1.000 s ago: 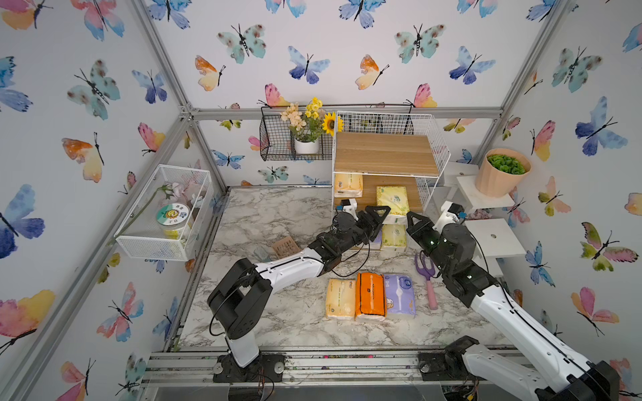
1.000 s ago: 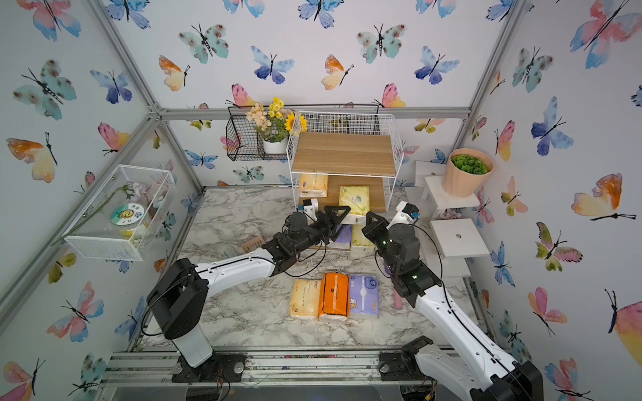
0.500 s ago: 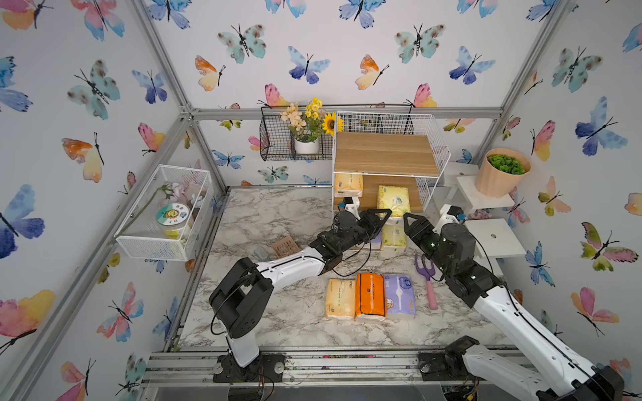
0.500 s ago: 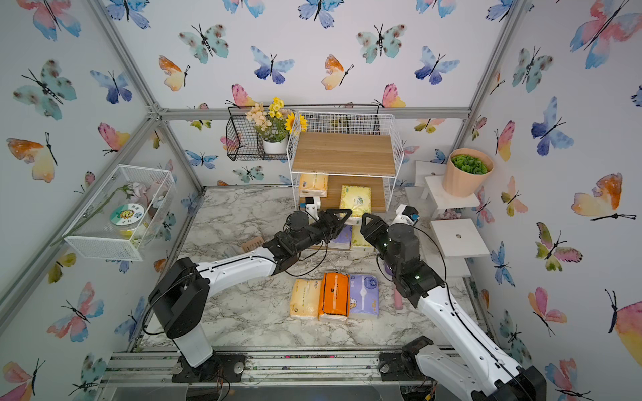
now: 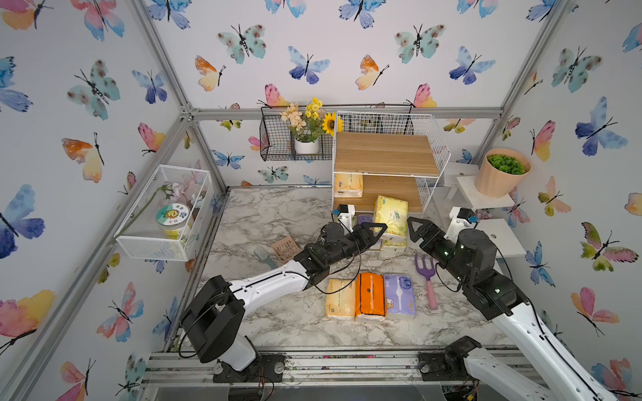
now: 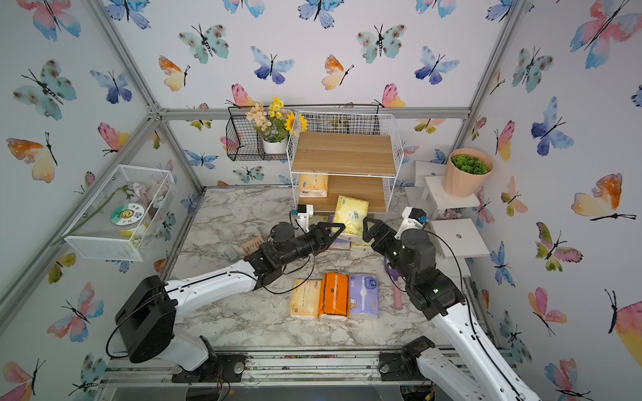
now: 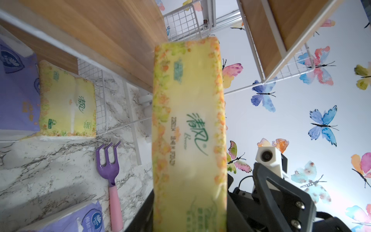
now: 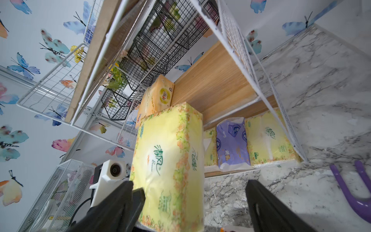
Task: Remove the tissue boxes from the shelf
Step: Pick up a box of tissues from the shelf.
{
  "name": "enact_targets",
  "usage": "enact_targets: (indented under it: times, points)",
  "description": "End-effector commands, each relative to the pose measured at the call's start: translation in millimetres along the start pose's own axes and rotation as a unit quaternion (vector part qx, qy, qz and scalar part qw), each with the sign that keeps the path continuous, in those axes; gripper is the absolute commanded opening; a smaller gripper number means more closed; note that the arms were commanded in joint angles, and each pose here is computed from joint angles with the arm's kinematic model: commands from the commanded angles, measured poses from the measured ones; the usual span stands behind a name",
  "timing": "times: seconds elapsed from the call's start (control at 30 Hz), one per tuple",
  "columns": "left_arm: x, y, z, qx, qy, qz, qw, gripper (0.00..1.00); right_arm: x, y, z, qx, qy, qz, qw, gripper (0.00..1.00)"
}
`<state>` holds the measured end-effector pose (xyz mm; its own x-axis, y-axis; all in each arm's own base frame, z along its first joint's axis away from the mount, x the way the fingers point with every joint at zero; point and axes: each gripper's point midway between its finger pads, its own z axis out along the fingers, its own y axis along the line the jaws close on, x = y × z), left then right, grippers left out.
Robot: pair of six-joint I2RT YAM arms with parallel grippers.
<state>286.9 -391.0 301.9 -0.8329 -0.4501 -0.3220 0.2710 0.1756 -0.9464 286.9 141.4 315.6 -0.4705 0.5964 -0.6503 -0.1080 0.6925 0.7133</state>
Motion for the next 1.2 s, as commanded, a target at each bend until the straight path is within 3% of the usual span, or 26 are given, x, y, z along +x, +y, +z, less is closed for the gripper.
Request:
enact_targets:
  times: [0.0, 0.13, 0.27, 0.4, 0.7, 1.0, 1.17]
  points:
    - [4.7, -29.6, -27.2, 0.054, 0.005, 0.029, 0.998, 0.41, 30.4, 10.5, 6.6, -0.047, 0.075, -0.018, 0.996, 0.94]
    - [5.6, -31.0, -48.4, 0.071, 0.001, 0.024, 0.997, 0.41, 55.1, 27.9, 15.0, -0.105, 0.141, -0.012, 0.984, 0.96]
    - [5.8, -29.9, -65.0, 0.082, 0.009, 0.015, 0.996, 0.41, 70.0, 52.2, 15.1, -0.192, 0.176, 0.006, 0.965, 0.96]
    - [4.9, -35.5, -80.6, 0.104, 0.009, 0.015, 0.994, 0.4, 82.0, 61.8, 14.9, -0.234, 0.208, 0.009, 0.95, 0.93]
    - [8.5, -37.8, -98.6, 0.124, 0.026, 0.021, 0.992, 0.4, 94.2, 75.7, 11.4, -0.281, 0.251, 0.01, 0.926, 0.76]
    - [12.0, -33.0, -100.2, 0.123, 0.038, 0.023, 0.991, 0.41, 95.9, 82.7, 9.6, -0.301, 0.264, 0.016, 0.916, 0.56]
    - [13.4, -26.1, -98.0, 0.107, 0.042, 0.024, 0.993, 0.47, 95.3, 84.1, 10.6, -0.304, 0.264, 0.015, 0.915, 0.45]
